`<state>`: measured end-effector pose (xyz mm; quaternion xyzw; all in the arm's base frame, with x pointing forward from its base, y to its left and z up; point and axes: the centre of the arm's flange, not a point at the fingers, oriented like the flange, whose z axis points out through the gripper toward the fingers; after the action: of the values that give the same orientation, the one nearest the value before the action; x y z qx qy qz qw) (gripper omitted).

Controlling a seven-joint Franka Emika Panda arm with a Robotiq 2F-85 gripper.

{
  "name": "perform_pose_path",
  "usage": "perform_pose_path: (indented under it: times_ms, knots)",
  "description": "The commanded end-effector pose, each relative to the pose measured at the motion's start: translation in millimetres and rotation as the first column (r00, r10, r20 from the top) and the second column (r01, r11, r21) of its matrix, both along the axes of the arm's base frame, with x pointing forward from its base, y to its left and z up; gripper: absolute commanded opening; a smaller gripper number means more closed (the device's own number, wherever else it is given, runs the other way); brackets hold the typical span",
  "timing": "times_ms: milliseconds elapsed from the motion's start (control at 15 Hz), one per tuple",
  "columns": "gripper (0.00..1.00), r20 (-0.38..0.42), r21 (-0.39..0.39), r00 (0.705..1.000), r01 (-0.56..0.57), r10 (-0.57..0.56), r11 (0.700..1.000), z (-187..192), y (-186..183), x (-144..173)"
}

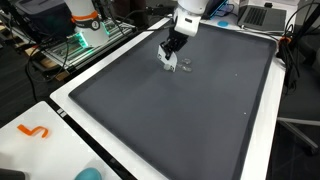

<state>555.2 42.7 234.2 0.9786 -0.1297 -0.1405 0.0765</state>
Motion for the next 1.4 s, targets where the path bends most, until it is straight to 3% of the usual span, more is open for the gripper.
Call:
perform_pose_path:
  times_ms: [0,667,733,1333]
  knots:
    - [0.01,0.049,-0.01,0.997,-0.053,0.054,0.999,17.8,1.8,-12.1]
    - [0.01,0.145,-0.048,0.972,-0.182,0.187,0.982,77.8,23.8,-4.1]
    - [0.01,0.141,-0.035,0.979,-0.146,0.149,0.989,68.6,21.4,5.5]
    - [0.01,0.144,-0.035,0.978,-0.147,0.151,0.988,69.5,22.6,6.5]
